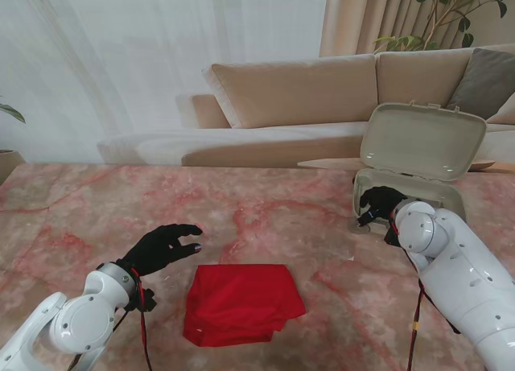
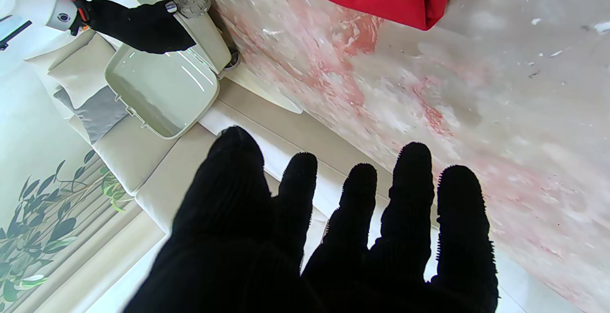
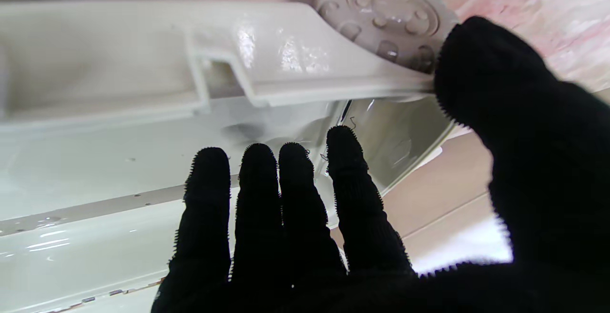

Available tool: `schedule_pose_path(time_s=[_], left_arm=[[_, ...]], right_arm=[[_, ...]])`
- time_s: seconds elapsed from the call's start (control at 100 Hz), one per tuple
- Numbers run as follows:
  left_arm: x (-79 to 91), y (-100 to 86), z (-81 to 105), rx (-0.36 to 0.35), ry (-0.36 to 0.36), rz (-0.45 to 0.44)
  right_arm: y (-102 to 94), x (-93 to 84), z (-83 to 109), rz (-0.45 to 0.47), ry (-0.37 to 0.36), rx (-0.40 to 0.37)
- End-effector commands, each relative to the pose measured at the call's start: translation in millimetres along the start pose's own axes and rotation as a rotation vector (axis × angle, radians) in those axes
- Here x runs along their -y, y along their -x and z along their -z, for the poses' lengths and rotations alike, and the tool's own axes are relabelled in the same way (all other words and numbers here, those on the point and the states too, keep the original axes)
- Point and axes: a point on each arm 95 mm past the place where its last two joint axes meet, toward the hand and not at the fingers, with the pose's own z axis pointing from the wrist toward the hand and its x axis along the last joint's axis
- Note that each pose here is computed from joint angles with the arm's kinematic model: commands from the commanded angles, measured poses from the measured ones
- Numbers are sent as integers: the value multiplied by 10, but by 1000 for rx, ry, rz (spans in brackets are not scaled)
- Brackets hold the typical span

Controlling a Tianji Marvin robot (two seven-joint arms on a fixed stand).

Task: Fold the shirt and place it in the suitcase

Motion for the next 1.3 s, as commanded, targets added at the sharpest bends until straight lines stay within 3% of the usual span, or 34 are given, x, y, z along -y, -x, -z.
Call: schedule_pose_path(time_s=[0.0, 0.41, 0.75, 1.29], left_arm=[[-45, 22, 4, 9, 12, 6], [-60, 27, 5, 13, 31, 9], [-70, 50, 11, 15, 45, 10], [-95, 104, 49, 29, 67, 10]], right_arm=[[64, 78, -10, -7, -24, 25], [46, 164, -32, -49, -31, 43], [-40, 264, 22, -84, -46, 13], [-417, 524, 161, -165, -91, -107]])
